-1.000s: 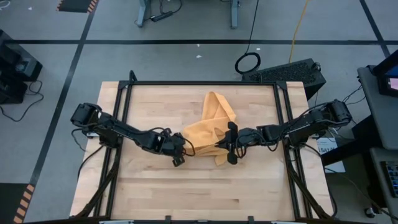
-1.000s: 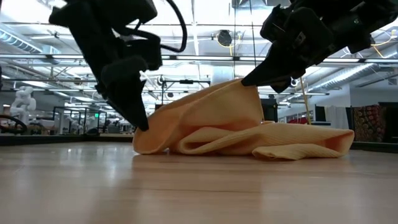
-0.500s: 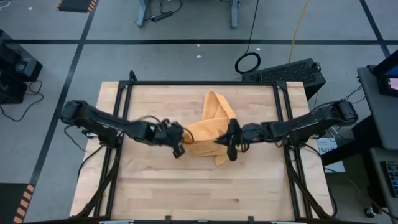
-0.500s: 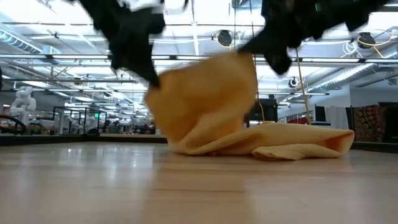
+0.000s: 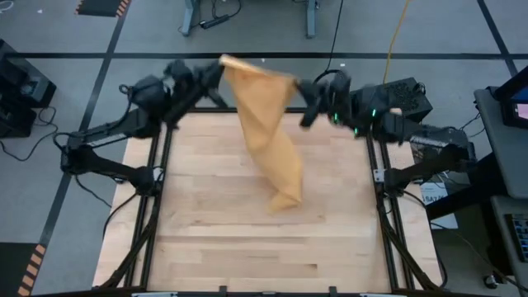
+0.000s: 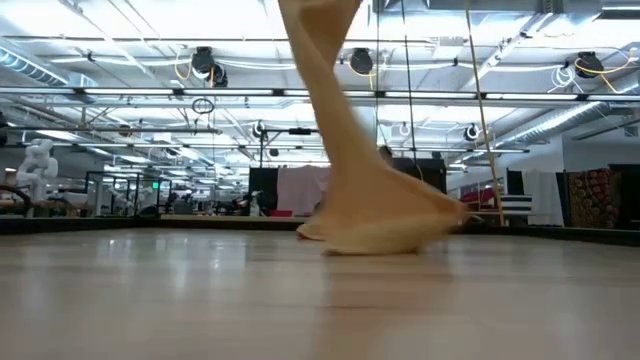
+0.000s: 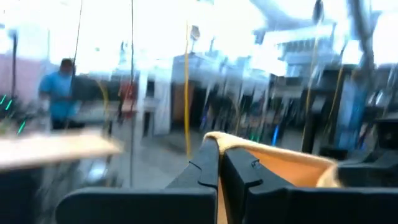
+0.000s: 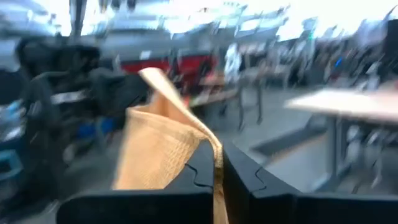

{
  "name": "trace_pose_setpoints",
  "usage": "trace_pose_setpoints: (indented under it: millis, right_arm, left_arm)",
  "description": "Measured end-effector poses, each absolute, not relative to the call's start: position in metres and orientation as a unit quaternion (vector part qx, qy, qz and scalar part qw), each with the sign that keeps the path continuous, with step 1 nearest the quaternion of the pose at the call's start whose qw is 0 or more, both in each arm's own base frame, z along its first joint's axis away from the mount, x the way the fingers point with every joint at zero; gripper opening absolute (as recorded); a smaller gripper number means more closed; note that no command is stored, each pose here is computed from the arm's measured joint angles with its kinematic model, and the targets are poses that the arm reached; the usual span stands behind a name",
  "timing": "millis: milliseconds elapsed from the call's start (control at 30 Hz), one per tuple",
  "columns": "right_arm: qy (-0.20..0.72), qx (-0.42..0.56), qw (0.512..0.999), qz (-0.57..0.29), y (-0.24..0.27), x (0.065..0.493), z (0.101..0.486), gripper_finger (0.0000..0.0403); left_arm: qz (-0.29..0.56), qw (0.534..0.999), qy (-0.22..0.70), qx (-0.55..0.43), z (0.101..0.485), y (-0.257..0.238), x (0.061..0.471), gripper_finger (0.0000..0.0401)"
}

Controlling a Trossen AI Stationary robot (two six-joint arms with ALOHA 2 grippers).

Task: Roll towel
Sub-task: Roll the yellow towel

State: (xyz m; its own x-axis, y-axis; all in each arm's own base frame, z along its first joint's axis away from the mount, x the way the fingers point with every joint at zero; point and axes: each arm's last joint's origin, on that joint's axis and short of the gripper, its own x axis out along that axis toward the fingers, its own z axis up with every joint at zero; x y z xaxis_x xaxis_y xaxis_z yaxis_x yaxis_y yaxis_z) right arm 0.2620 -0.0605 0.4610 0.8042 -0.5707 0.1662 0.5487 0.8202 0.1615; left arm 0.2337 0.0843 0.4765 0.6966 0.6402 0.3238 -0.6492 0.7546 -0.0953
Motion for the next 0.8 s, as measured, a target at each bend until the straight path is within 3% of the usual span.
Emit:
trace_pose_setpoints:
  millis: [300,433,533,633,800]
  right_arm:
    - [-0.205,-0.033,0.914,-0.348,-0.148,0.288,0.529,0.0000]
    - [-0.275,-0.080,0.899,-0.330,-0.166,0.288,0.571,0.0000]
    - [-0.303,-0.111,0.899,-0.296,-0.160,0.282,0.600,0.0000]
    - [-0.328,-0.119,0.899,-0.265,-0.152,0.277,0.607,0.0000]
    - [-0.286,-0.084,0.920,-0.256,-0.138,0.264,0.607,0.0000]
  left_arm:
    - [0.293,0.914,-0.280,0.000,0.512,0.168,0.244,0.0001]
    - [0.250,0.906,-0.341,0.003,0.549,0.180,0.234,0.0000]
    - [0.166,0.911,-0.377,0.004,0.581,0.174,0.220,0.0000]
    - [0.090,0.929,-0.359,-0.015,0.601,0.167,0.211,0.0000]
    - [0.053,0.958,-0.269,-0.081,0.608,0.163,0.201,0.0000]
